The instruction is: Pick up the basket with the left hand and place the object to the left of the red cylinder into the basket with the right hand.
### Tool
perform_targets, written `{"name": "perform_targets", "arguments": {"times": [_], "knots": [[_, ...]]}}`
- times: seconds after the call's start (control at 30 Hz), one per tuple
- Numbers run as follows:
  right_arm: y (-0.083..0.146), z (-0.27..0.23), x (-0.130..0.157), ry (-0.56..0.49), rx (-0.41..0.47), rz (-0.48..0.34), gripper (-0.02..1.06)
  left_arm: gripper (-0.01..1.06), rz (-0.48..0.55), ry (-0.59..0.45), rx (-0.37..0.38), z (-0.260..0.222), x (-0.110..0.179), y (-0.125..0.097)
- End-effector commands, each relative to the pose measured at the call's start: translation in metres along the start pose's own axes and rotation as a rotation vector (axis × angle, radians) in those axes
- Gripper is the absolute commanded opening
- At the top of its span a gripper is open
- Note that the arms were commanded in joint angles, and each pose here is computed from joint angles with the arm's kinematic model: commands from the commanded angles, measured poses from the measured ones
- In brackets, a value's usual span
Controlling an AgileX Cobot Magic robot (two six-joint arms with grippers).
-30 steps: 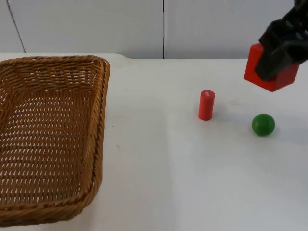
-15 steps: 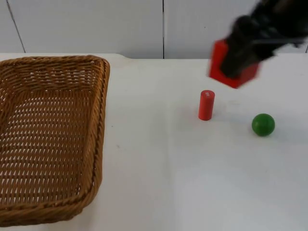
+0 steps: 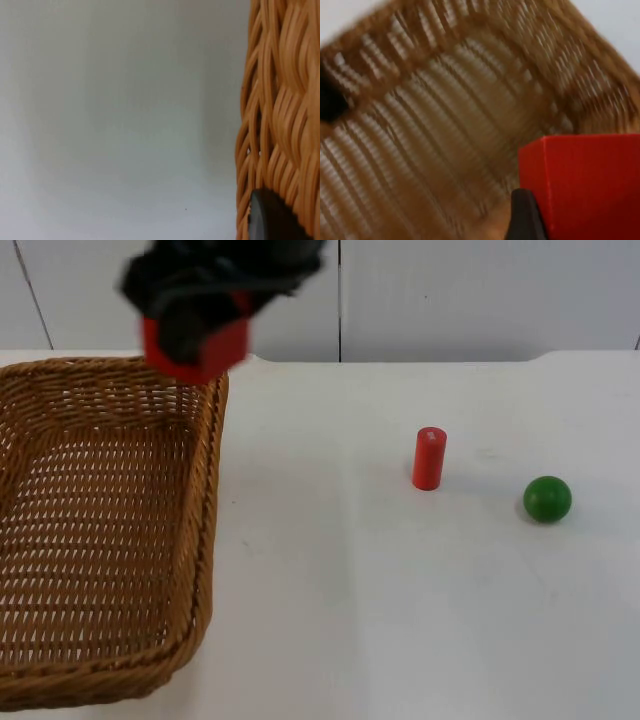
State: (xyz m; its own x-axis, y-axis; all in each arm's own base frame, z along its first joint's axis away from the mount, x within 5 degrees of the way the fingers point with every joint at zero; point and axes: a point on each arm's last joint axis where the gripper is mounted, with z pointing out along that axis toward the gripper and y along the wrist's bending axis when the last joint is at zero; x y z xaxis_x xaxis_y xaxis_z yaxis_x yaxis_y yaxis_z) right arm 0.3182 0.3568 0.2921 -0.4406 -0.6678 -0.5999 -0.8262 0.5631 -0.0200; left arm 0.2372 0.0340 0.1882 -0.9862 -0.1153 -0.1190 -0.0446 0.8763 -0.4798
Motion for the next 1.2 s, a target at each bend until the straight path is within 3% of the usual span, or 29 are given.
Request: {"name": "perform_targets", "arguments": {"times": [0.0,0.27,0.33,0.4,0.43,0.57,0.6,0.67,0.7,0.8,1.0,1.17], "knots": [[0.011,0.009,-0.011,-0.025,-0.034,-0.011,0.0,0.0,-0.003,-0.021,0.026,-0.002,0.0,-0.003],[0.021,0.064,-0.002,0.039,-0.073,-0.006,0.0,0.0,-0.001,-0.022,0.033,-0.002,0.0,-0.004],[0.021,0.078,0.005,0.074,-0.077,-0.004,0.05,0.0,-0.001,-0.022,0.033,-0.002,0.0,-0.004],[0.021,0.086,0.011,0.104,-0.081,-0.003,0.18,0.0,-0.001,-0.022,0.033,-0.002,0.0,-0.004],[0.021,0.086,0.011,0.104,-0.081,-0.003,0.18,0.0,-0.001,-0.022,0.033,-0.002,0.0,-0.004],[0.023,0.089,0.013,0.121,-0.099,0.0,0.61,0.0,0.003,-0.024,0.036,-0.002,-0.001,-0.004],[0.023,0.089,0.013,0.121,-0.099,0.0,0.61,0.0,0.003,-0.024,0.036,-0.002,-0.001,-0.004],[0.023,0.078,0.007,0.097,-0.095,-0.004,0.83,0.0,0.003,-0.024,0.036,-0.002,-0.001,-0.004],[0.022,0.073,0.005,0.09,-0.091,-0.008,0.87,0.0,0.003,-0.024,0.036,-0.002,-0.001,-0.004],[0.019,0.054,-0.002,0.058,-0.071,-0.02,0.92,0.0,0.003,-0.024,0.036,-0.002,-0.001,-0.004],[0.012,-0.02,-0.019,0.001,0.035,-0.066,0.92,0.0,0.003,-0.024,0.036,-0.002,-0.001,-0.004],[0.001,-0.083,-0.019,-0.035,0.07,0.014,0.92,0.0,0.003,-0.024,0.036,-0.002,-0.001,-0.004]]}}
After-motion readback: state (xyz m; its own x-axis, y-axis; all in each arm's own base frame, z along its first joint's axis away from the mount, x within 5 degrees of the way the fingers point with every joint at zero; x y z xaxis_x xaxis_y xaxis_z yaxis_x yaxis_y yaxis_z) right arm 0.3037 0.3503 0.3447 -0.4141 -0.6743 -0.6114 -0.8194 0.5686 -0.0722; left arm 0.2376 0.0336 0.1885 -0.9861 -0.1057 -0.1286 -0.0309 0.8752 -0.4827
